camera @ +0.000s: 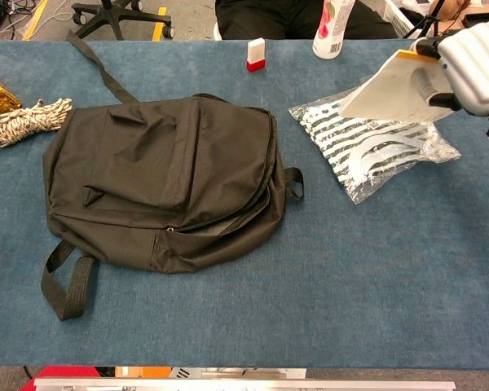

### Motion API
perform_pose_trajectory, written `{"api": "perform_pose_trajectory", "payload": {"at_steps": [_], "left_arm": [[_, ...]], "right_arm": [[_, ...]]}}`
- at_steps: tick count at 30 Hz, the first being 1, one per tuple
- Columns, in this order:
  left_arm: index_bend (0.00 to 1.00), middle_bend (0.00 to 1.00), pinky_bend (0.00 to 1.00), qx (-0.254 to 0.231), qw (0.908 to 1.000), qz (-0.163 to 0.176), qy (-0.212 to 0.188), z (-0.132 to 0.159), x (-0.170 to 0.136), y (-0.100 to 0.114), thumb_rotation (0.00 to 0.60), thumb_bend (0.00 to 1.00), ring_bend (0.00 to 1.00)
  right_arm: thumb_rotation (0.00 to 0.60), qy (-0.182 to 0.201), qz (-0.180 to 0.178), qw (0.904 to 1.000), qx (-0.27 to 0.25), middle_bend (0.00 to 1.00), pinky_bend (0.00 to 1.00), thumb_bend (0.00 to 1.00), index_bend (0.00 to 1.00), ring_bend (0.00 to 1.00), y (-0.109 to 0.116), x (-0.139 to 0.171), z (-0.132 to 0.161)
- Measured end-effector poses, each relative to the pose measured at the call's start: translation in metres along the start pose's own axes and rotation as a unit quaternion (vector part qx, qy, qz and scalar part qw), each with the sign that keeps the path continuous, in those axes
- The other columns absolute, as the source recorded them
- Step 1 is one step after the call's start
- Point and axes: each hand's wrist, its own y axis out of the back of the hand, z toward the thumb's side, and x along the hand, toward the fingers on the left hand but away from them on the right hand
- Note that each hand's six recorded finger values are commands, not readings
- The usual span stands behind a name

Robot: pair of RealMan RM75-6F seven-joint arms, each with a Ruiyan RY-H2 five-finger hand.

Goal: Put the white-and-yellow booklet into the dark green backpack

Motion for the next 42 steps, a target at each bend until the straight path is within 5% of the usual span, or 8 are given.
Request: {"api": "perform_pose_trajectory", "payload": {"at_steps": [16, 27, 42], "left_arm": [[0.32, 0.31, 0.27, 0.017, 0.9844, -0.106, -0.140, 0.081, 0.071, -0.054, 0.600, 0.22, 0.24], [0.11, 0.15, 0.26, 0.061, 0.9785, -0.128, -0.150, 0.117, 0.094, -0.088, 0.600, 0.16, 0.12], [0.08, 0.12, 0.26, 0.084, 0.9803, -0.139, -0.112, 0.161, 0.129, -0.127, 0.600, 0.15, 0.10]], "right_arm": [[0.600, -0.037, -0.023, 0.9990, 0.011, 0.67, 0.71, 0.45, 0.87, 0.57, 0.029, -0.002, -0.025], [0.600, -0.049, -0.027, 0.9984, 0.011, 0.67, 0.71, 0.45, 0.87, 0.57, 0.036, -0.005, -0.034], [0.600, -0.048, -0.029, 0.9984, 0.006, 0.67, 0.71, 0.45, 0.87, 0.57, 0.039, -0.008, -0.032]]}}
